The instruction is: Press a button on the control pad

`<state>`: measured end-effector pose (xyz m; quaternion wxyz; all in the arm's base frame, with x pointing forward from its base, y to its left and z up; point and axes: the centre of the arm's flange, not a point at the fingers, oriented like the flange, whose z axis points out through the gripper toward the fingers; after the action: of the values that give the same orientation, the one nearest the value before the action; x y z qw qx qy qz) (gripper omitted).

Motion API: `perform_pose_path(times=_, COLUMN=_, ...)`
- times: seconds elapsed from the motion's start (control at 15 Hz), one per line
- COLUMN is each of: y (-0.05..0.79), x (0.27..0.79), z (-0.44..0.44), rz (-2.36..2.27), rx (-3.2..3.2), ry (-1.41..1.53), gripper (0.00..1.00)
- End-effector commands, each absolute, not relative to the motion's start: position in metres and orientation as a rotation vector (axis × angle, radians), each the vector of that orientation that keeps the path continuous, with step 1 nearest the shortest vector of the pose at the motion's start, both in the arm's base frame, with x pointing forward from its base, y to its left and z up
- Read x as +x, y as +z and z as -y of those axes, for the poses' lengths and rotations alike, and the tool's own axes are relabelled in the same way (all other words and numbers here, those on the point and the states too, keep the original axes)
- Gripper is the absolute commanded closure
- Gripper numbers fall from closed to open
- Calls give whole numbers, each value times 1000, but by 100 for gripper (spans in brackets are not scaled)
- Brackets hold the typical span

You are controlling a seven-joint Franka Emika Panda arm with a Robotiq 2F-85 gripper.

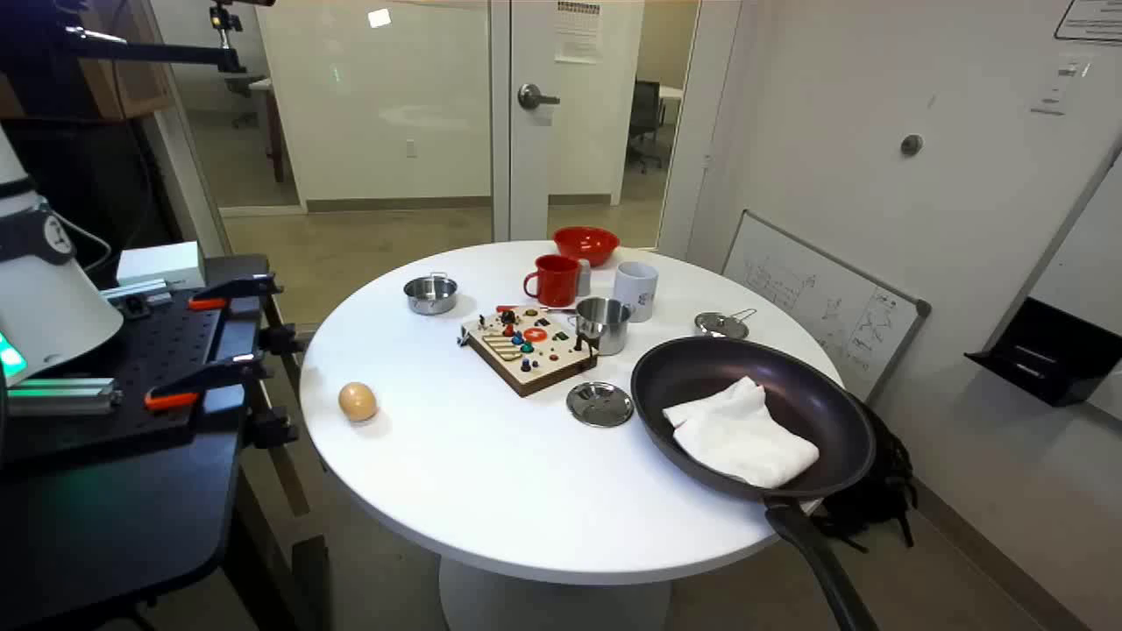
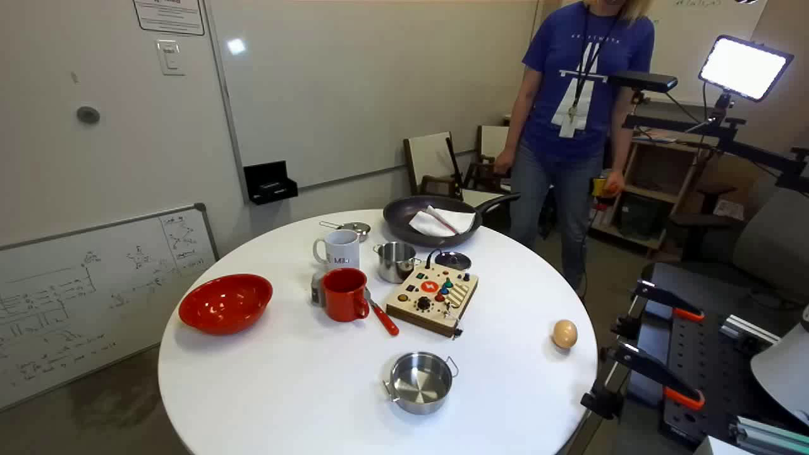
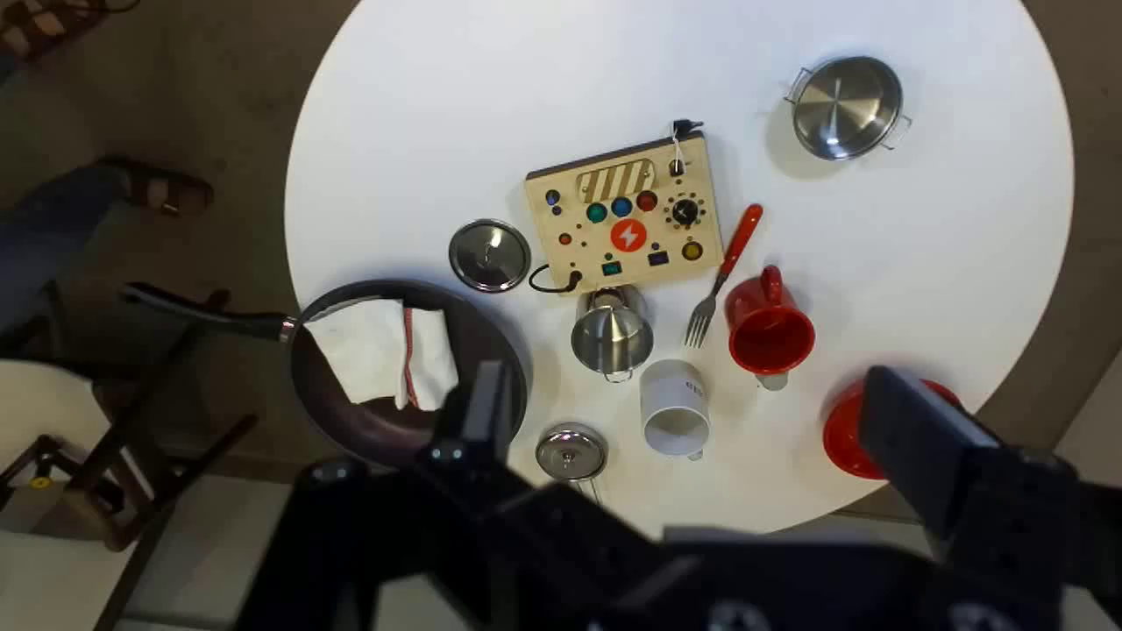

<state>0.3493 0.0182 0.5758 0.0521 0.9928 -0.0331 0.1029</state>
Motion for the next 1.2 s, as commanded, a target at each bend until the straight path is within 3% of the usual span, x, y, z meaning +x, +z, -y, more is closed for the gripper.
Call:
perform_pose_path(times=0.0, y=576, x=349, z=-18, rz=101, rx=3019, ry=314, gripper=0)
perform_pose_path(times=0.67, y=575, x=350, z=-17, rz=116, rx=3007, ry=313, gripper=0)
perform_pose_path(times=1.13, y=566, x=381, z=-9, rz=72, rx=3015, ry=363, gripper=0)
